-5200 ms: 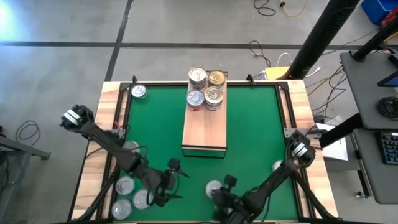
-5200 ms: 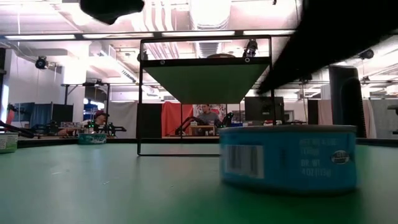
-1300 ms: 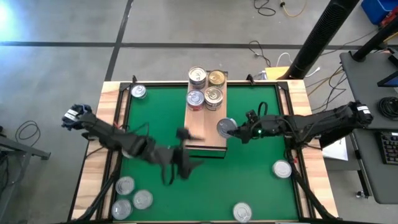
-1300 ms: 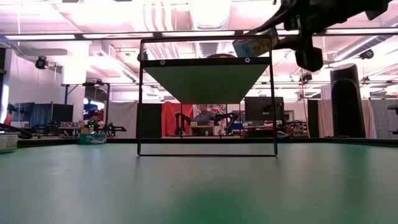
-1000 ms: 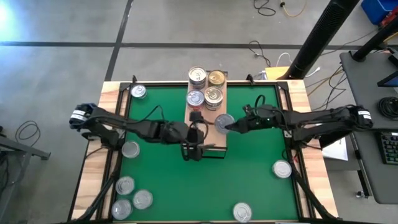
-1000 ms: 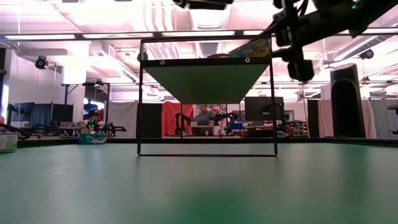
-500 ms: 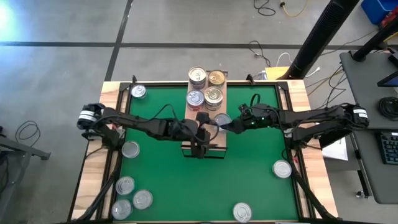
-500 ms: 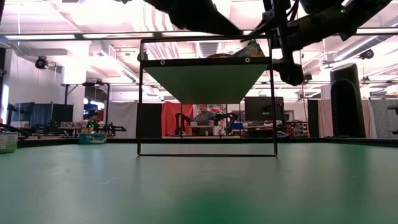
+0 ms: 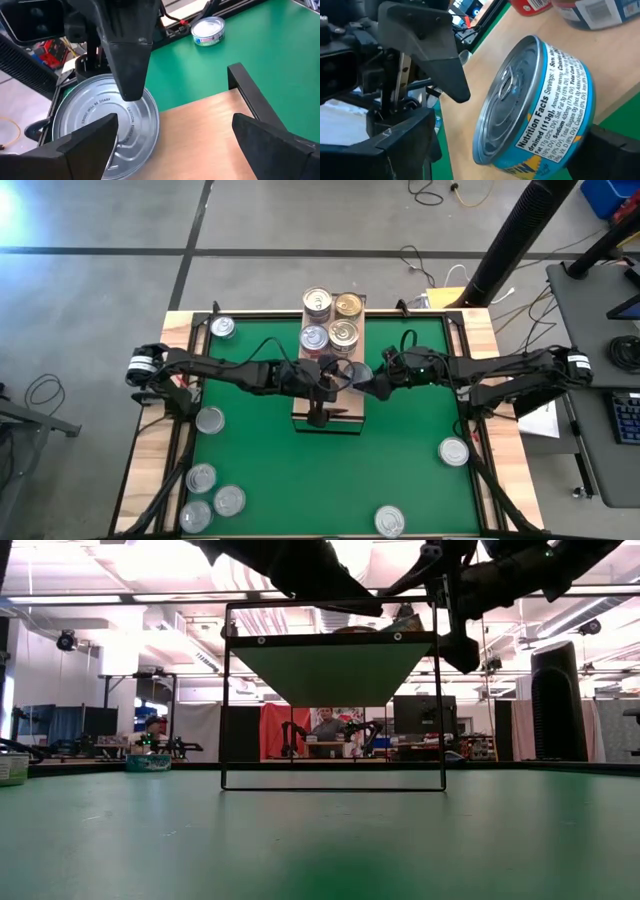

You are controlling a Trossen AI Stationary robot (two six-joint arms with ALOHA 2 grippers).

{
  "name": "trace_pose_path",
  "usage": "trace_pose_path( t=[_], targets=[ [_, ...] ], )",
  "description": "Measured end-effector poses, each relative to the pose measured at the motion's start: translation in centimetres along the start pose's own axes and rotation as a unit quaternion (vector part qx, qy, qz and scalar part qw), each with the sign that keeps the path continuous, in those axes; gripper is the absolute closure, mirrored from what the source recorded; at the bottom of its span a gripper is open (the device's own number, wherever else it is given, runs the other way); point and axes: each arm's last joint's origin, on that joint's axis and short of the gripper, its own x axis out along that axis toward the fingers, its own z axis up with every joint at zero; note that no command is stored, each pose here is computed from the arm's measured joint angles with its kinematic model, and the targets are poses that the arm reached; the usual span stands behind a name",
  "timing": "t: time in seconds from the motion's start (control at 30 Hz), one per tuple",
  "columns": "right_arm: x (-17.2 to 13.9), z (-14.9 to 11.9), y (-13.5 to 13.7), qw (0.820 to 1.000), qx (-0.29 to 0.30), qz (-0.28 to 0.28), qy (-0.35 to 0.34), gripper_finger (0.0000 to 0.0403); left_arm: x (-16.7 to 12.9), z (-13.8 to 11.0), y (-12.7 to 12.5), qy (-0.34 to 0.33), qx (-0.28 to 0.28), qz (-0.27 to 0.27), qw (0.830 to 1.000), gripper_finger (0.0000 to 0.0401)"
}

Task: Stack canned seafood by type on shelf
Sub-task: Put the yellow blue tuna can on the shelf

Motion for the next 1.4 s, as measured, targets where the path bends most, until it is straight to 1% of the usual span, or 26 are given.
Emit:
trace_pose_path(
  t=[0.17,0.3,0.53,0.7,0.87,1.0,1.07,1.17,1.27,1.33,1.4],
  targets=[
    [0.2,-0.1,-0.2,0.999,-0.045,-0.012,-0.001,0.0029,-0.8,0.4,0.3,0.004,-0.007,0.024,1.0,0.0024],
    [0.6,-0.3,-0.5,0.997,-0.072,-0.026,0.003,0.0029,-1.5,0.7,0.5,0.004,-0.008,0.029,1.0,0.0024],
    [1.2,-0.8,-0.7,0.993,-0.109,-0.043,0.004,0.0029,-2.3,0.9,1.4,-0.001,-0.011,0.041,0.999,0.0024],
    [1.2,-0.9,-0.4,0.992,-0.115,-0.048,0.01,0.0029,-2.4,0.8,1.5,0.002,-0.013,0.041,0.999,0.0024],
    [1.4,-0.8,1.4,0.985,-0.145,-0.086,0.041,0.0029,-2.1,0.3,1.1,0.016,-0.02,0.002,1.0,0.0023],
    [2.2,-0.2,3.4,0.983,-0.157,-0.08,0.045,0.0029,-2.0,0.2,1.3,0.017,-0.02,-0.01,1.0,0.0024],
    [2.6,0.1,3.6,0.981,-0.158,-0.093,0.057,0.0029,-2.3,0.4,1.6,0.036,-0.024,-0.022,0.999,0.0024],
    [3.6,0.1,3.6,0.978,-0.161,-0.113,0.075,0.0029,-2.8,1.1,1.9,0.053,-0.032,-0.07,0.996,0.0023],
    [4.6,0.2,3.8,0.976,-0.162,-0.12,0.082,0.0029,-3.2,1.6,1.8,0.061,-0.044,-0.115,0.99,0.0023],
    [5.2,0.2,4.0,0.975,-0.164,-0.121,0.087,0.0029,-3.1,1.7,1.8,0.064,-0.046,-0.121,0.99,0.0023],
    [5.7,0.3,4.5,0.973,-0.172,-0.124,0.095,0.0029,-3.2,1.5,1.8,0.081,-0.05,-0.125,0.988,0.0023]
  ],
)
